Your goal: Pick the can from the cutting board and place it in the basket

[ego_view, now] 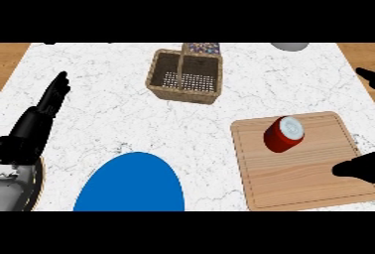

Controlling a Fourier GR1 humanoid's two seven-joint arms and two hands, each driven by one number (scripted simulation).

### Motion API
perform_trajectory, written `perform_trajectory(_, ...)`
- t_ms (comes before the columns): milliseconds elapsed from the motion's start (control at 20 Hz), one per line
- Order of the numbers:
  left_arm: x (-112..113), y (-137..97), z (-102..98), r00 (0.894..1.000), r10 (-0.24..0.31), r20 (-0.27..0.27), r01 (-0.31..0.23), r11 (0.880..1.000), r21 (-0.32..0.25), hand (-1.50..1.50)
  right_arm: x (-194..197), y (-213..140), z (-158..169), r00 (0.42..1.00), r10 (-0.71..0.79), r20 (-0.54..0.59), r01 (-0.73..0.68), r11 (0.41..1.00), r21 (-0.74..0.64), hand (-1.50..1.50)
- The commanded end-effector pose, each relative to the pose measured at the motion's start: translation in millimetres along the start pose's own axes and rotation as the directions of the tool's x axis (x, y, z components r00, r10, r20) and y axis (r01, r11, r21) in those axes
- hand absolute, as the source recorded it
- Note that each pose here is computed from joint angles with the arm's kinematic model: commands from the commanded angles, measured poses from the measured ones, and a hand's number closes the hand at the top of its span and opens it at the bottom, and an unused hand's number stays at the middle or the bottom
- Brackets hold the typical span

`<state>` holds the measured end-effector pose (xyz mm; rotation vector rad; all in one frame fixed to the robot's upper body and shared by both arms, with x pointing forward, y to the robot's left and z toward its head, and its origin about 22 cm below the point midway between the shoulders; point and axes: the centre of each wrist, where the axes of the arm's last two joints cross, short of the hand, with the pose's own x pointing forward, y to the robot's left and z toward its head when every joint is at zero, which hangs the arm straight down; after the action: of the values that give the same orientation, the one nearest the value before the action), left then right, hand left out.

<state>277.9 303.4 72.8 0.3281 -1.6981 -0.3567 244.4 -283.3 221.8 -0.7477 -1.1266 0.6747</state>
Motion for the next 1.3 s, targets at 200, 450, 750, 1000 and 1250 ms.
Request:
perform_trajectory(200, 4, 1, -21, 1.0, 0.013, 0.009, -0.013, 1.0, -0.014, 0.0, 1, -3, 23, 0.996, 0.014, -0.083, -0.01, 0.999, 0.047, -1.5)
perform_trajectory(450, 9, 1, -10, 0.999, 0.008, 0.038, -0.008, 1.0, -0.017, 0.0, -9, -5, 5, 0.994, 0.051, -0.096, -0.042, 0.995, 0.093, -1.5)
perform_trajectory(750, 2, -14, -10, 0.999, 0.006, 0.032, -0.006, 1.0, -0.02, 0.0, -14, 33, -6, 0.984, 0.111, -0.137, -0.087, 0.982, 0.169, -1.5)
perform_trajectory(1000, 10, -8, 4, 0.999, 0.006, 0.038, -0.005, 1.0, -0.027, 0.0, -24, 67, -21, 0.981, 0.108, -0.161, -0.081, 0.983, 0.167, -1.5)
perform_trajectory(1250, -8, -12, -2, 0.999, 0.0, 0.032, 0.001, 1.0, -0.025, 0.0, -38, 79, -32, 0.982, 0.106, -0.158, -0.081, 0.984, 0.157, -1.5)
